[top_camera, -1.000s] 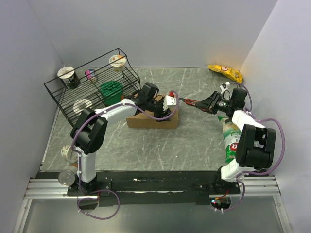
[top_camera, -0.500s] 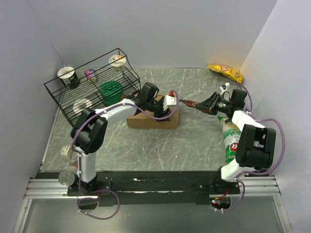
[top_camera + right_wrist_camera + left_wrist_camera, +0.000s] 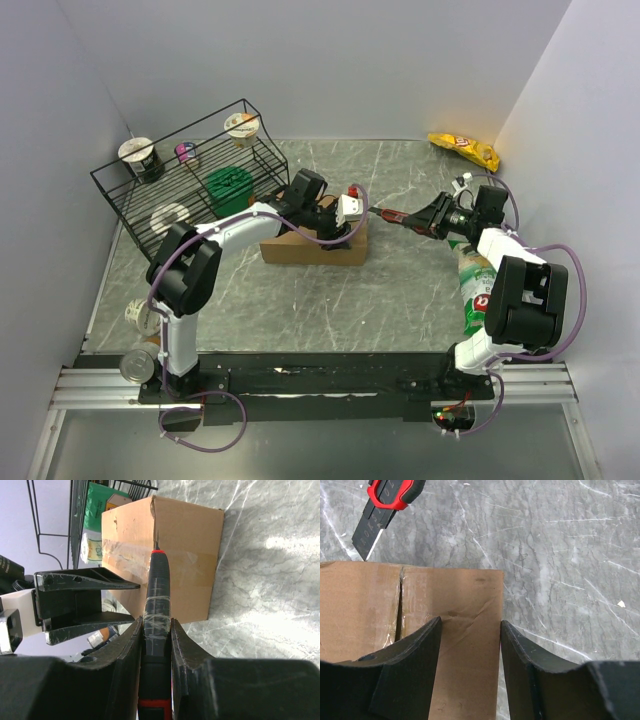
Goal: Unpack the express box
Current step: Cut the express box at the center of the board.
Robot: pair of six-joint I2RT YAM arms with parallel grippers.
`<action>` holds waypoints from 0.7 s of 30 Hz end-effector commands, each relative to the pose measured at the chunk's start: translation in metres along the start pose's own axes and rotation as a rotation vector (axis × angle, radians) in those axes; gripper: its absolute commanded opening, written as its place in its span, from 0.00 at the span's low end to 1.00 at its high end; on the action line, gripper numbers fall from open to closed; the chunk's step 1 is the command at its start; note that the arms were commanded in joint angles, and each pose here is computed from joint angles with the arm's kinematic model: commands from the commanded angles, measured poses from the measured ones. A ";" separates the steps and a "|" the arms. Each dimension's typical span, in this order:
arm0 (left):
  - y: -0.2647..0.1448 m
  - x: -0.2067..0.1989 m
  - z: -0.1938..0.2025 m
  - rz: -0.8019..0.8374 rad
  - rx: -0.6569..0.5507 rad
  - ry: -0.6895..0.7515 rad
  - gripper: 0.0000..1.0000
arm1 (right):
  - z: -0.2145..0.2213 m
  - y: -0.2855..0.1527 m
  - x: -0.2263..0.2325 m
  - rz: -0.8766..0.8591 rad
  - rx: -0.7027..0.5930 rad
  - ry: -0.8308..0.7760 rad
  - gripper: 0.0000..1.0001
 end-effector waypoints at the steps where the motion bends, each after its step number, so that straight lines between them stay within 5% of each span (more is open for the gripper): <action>1: 0.009 -0.004 0.040 0.023 0.137 -0.174 0.53 | 0.000 -0.008 0.016 -0.065 0.012 -0.032 0.00; 21: 0.017 0.016 0.037 -0.076 0.111 -0.222 0.50 | 0.025 -0.022 0.027 -0.070 0.091 0.007 0.00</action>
Point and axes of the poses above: each gripper's point midway between its finger pads, its own y axis out along the fingers, its own x axis along the line the jaws close on, z = x × y, the point moved 8 cm from there along -y, back along the fingers, and after that the axes turned 15 degrees about -y, right-handed, at the moved point
